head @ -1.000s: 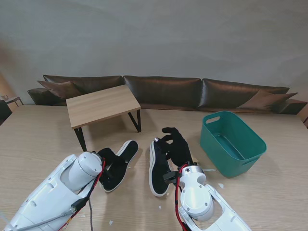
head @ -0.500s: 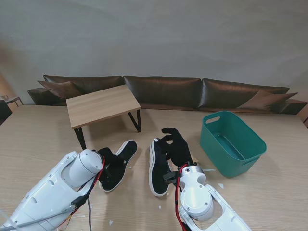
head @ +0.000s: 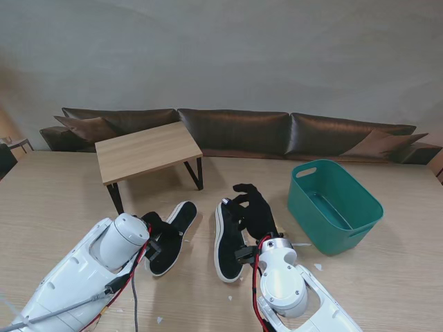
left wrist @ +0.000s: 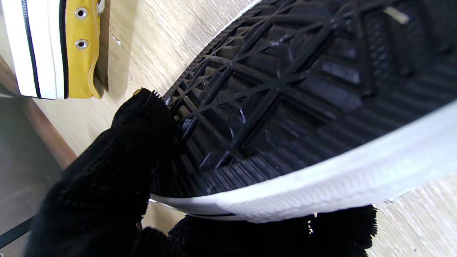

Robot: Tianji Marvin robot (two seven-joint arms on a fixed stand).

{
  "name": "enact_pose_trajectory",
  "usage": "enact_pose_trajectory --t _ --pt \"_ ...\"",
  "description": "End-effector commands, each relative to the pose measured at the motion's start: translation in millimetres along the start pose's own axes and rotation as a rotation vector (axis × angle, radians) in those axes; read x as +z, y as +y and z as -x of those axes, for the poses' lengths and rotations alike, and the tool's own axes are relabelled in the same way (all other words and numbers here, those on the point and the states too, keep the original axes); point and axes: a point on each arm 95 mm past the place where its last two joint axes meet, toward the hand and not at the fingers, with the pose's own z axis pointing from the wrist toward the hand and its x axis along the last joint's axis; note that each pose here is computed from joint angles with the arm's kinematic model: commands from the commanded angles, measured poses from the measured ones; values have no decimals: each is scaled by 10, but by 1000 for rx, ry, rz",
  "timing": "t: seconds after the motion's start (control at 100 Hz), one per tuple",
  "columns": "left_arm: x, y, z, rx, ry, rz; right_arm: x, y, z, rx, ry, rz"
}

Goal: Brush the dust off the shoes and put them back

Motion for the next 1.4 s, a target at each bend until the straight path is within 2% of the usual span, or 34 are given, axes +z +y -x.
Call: enact_pose_trajectory --t 0.0,0.24,0.82,1.39 --pt "21 131 27 -30 -12 46 -9 -30 11 4 -7 -18" --pt "15 135 -1 -50 0 49 -7 -32 18 5 -12 -21" --pt "-112 142 29 82 -66 50 -2 -32 33 8 -16 -25" --pt "-187 107 54 196 -91 -21 -1 -33 50 15 -22 -36"
